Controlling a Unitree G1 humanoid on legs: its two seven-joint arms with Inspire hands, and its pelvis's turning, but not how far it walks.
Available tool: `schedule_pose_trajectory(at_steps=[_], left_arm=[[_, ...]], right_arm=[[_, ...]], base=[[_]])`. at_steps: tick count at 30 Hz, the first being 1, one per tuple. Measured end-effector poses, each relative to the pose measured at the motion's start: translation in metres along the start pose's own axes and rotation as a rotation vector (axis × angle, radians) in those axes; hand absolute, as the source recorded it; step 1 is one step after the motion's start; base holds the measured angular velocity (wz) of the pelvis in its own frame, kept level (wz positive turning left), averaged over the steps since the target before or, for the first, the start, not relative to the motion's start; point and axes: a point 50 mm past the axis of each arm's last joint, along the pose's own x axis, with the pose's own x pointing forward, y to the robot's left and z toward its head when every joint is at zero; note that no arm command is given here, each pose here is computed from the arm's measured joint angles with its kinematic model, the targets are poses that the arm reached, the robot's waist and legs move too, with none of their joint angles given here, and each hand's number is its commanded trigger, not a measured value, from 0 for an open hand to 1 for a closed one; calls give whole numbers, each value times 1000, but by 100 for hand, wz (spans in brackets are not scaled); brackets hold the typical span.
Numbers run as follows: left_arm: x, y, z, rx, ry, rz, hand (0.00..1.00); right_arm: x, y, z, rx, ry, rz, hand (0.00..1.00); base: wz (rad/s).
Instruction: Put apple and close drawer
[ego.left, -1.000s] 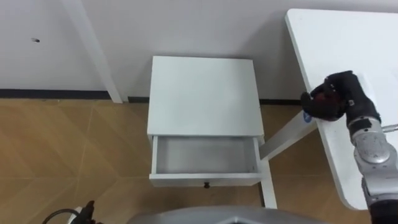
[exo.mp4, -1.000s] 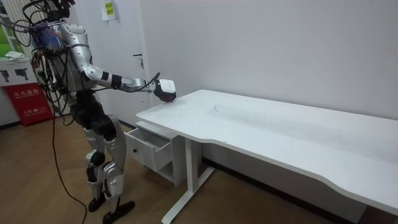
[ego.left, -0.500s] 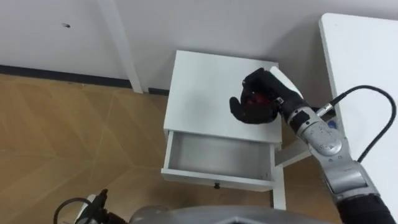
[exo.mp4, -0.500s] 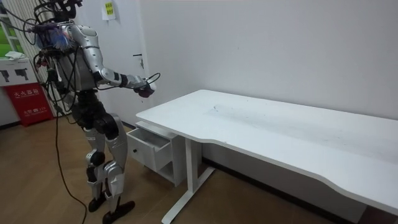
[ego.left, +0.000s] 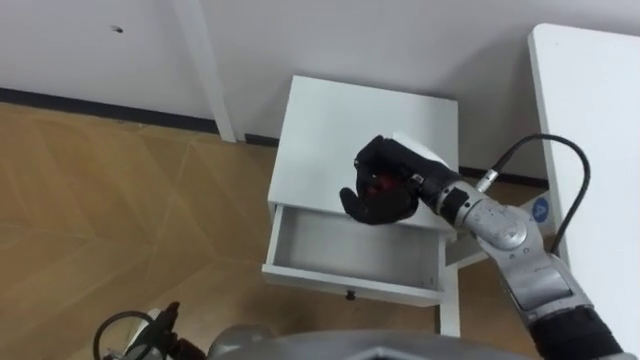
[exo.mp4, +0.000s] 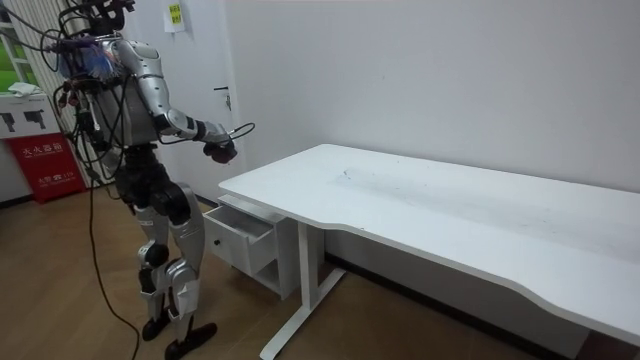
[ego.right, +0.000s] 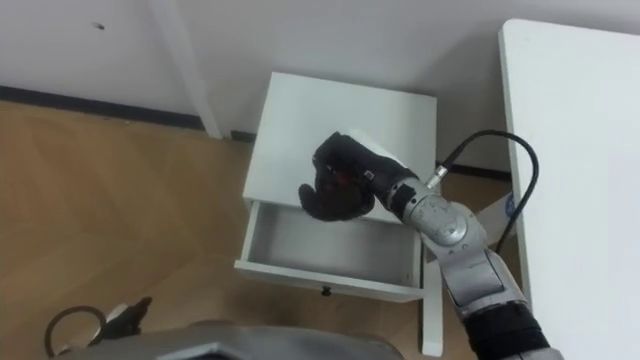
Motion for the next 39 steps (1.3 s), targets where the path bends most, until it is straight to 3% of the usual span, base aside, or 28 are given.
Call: schedule_pose_trajectory(at_steps=[32, 37, 39], left_arm=[[1, -4, 4, 34, 0, -19, 0], [0, -5, 1, 30, 11, -13, 0], [-1, -4, -1, 7, 18, -4, 0]], right_arm=[[3, 6, -1, 7, 17, 20, 0], [-3, 12, -19, 54, 92, -14, 0], [-7, 19, -44, 114, 185, -46, 0]], base=[[1], [0], [9]])
